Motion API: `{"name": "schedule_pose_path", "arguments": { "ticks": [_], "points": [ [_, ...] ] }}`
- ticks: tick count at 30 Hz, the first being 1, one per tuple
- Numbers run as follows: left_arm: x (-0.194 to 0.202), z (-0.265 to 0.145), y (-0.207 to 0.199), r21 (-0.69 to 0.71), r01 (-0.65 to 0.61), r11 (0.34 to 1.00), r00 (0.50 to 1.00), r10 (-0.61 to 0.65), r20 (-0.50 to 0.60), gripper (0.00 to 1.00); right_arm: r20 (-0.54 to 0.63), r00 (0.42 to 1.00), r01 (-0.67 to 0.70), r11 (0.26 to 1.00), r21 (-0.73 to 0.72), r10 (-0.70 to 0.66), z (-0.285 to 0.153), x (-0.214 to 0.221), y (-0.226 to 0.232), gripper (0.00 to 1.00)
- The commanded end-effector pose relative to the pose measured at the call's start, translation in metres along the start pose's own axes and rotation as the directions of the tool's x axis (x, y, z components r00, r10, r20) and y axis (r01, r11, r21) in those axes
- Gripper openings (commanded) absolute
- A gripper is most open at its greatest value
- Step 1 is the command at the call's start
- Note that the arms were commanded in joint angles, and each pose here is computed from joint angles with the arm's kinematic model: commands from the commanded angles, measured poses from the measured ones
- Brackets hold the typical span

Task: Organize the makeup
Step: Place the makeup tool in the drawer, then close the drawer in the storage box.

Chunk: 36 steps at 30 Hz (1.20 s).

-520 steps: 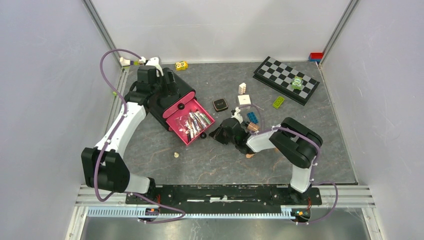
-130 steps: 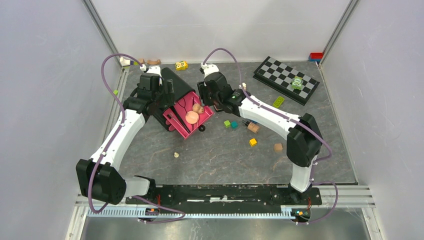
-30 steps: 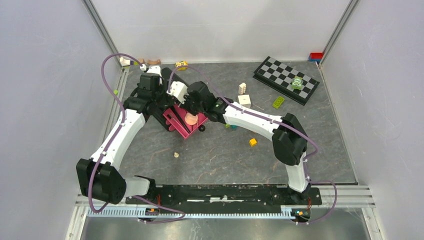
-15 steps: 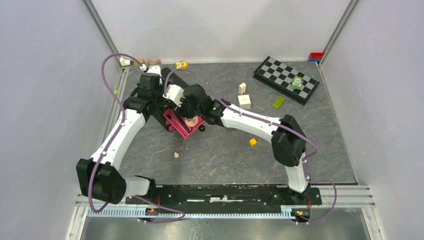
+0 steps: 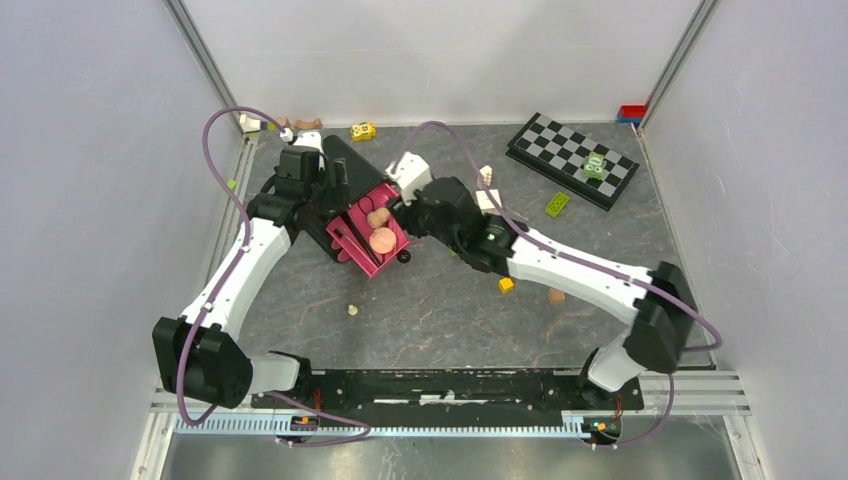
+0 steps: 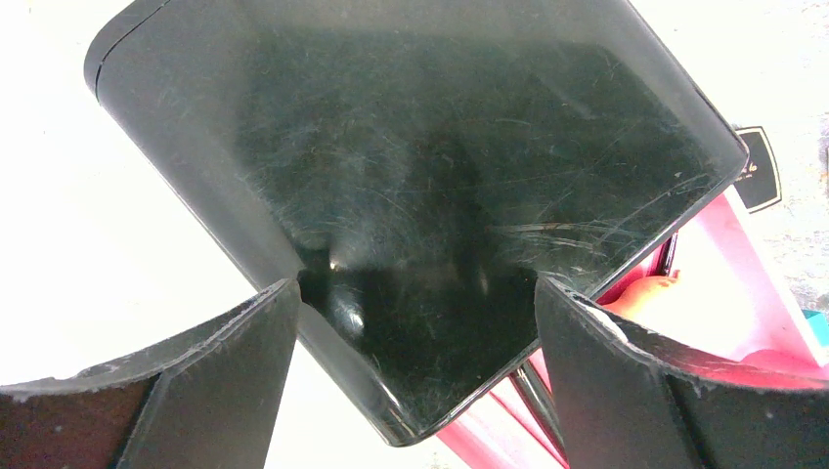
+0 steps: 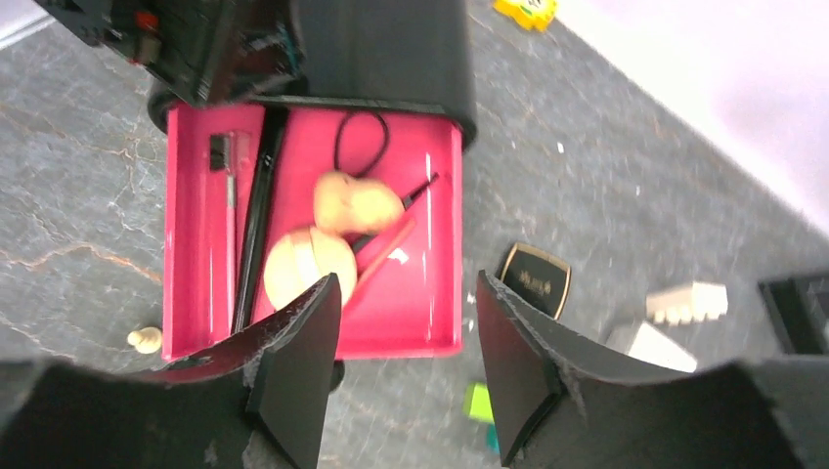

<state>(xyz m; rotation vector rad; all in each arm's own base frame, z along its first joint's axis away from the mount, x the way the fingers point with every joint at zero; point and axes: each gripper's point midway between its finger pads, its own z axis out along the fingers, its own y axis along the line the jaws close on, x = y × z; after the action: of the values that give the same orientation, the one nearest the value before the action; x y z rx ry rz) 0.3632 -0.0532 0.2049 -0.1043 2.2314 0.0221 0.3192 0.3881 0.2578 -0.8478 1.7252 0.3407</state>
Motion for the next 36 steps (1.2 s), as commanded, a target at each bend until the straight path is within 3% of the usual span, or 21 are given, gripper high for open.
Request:
{"name": "schedule_pose_path", "arguments": {
  "ticks": [1, 7, 12, 16, 23, 30, 36],
  "points": [
    [0.013, 0.006, 0.004, -0.020, -0.053, 0.998, 0.997, 0.052, -0.048, 0.95, -0.010, 0.962, -0.266, 0.948, 0.173, 0.271, -0.028, 0.038, -0.021, 0.58],
    [0.012, 0.004, 0.003, -0.017, -0.050, 0.999, 0.998, 0.050, -0.044, 0.95, -0.095, 0.860, -0.458, 0.841, 0.289, 0.501, -0.052, 0.129, -0.023, 0.48],
    [0.011, 0.002, 0.001, -0.011, -0.048, 0.999, 0.998, 0.048, -0.041, 0.95, -0.172, 0.767, -0.583, 0.783, 0.216, 0.618, -0.042, 0.171, 0.002, 0.34],
    [0.014, 0.001, 0.001, -0.011, -0.044, 0.999, 0.997, 0.043, -0.062, 0.94, -0.185, 0.716, -0.667, 0.738, 0.102, 0.673, -0.023, 0.166, 0.024, 0.27],
    [0.017, 0.004, 0.003, -0.025, -0.048, 0.999, 0.996, 0.047, -0.071, 0.94, -0.188, 0.613, -0.777, 0.628, 0.030, 0.767, 0.008, 0.162, 0.044, 0.21],
    [0.020, 0.005, 0.003, -0.023, -0.054, 0.998, 0.996, 0.052, -0.077, 0.94, -0.105, 0.379, -0.925, 0.381, -0.006, 0.919, 0.017, 0.154, 0.042, 0.13],
    [0.020, 0.006, 0.003, -0.024, -0.054, 0.998, 0.996, 0.052, -0.077, 0.94, -0.096, 0.261, -0.961, 0.249, -0.116, 0.961, 0.025, 0.131, 0.049, 0.13]
  ]
}}
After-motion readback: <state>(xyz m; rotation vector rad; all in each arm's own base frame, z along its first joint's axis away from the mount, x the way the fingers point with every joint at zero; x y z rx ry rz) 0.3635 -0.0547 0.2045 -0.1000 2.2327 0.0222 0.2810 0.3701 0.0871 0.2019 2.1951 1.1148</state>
